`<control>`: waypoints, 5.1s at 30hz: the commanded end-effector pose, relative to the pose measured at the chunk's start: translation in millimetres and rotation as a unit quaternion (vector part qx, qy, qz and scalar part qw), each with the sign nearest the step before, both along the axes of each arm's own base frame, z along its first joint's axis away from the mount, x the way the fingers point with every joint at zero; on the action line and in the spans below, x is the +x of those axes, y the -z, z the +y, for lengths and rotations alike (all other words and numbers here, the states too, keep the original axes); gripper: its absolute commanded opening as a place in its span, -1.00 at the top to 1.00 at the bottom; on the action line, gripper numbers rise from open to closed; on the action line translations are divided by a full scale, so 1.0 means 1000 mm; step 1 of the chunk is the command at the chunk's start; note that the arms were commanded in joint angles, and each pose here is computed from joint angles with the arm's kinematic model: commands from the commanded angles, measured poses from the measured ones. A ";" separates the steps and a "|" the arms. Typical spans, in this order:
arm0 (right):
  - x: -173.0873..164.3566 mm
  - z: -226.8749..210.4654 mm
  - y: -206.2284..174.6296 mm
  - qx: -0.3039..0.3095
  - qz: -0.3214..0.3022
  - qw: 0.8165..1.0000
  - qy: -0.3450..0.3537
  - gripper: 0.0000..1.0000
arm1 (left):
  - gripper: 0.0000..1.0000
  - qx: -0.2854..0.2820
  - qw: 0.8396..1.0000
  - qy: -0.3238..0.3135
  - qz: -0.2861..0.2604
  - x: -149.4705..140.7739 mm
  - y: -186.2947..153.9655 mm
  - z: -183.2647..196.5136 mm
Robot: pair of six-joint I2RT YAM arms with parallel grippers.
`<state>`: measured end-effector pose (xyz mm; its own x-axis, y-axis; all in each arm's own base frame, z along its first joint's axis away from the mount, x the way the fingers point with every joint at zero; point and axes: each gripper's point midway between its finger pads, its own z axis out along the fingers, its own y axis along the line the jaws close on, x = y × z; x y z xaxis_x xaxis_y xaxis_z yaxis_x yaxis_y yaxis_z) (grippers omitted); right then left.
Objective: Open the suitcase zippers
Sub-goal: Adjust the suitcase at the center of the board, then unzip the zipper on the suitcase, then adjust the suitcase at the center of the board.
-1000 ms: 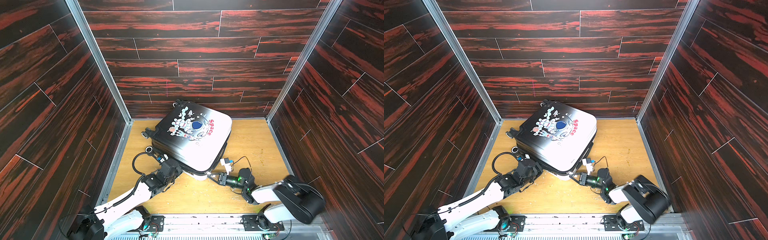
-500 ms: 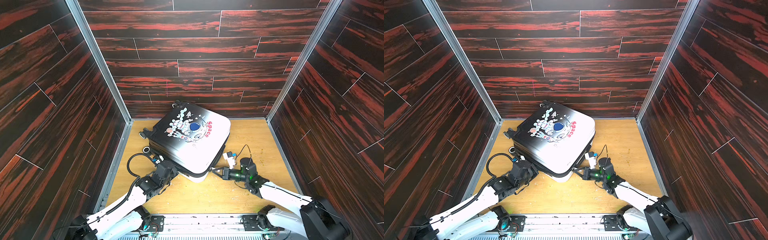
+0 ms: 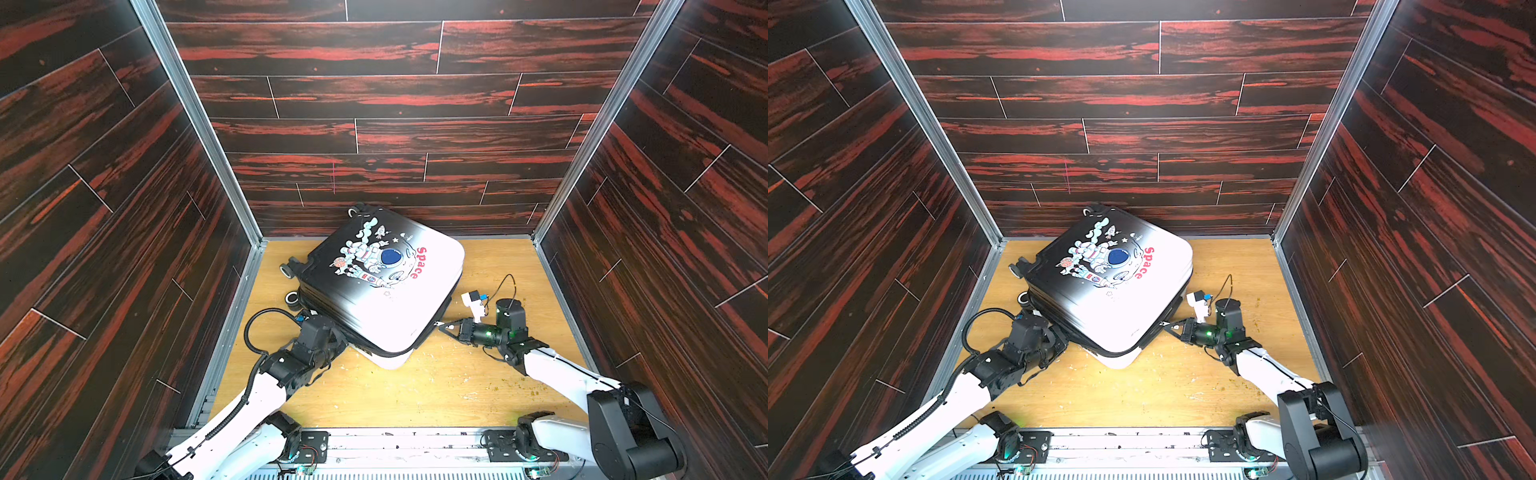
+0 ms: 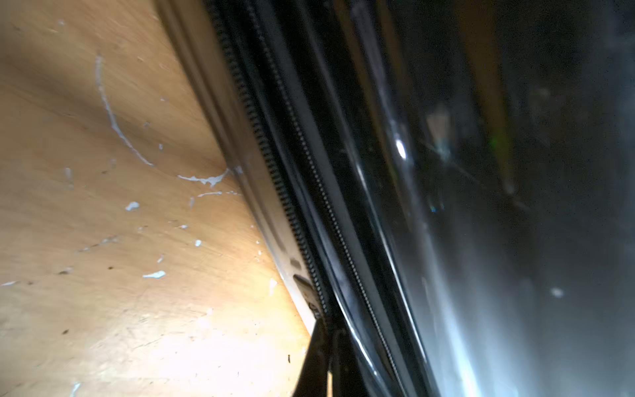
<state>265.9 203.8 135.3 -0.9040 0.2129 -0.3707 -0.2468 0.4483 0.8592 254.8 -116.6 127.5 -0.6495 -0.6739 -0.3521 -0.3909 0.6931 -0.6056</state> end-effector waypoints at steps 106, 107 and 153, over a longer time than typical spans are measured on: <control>-0.060 0.026 0.032 -0.256 -0.213 0.937 0.106 1.00 | 1.00 0.026 0.941 -0.338 -0.017 0.040 0.085 0.041; -0.060 0.022 0.032 -0.258 -0.215 0.935 0.112 1.00 | 1.00 0.026 0.940 -0.340 -0.016 0.039 0.085 0.042; -0.001 -0.021 -0.032 -0.155 -0.278 0.940 0.121 -0.55 | 1.00 0.064 0.998 0.002 0.022 0.010 0.055 -0.006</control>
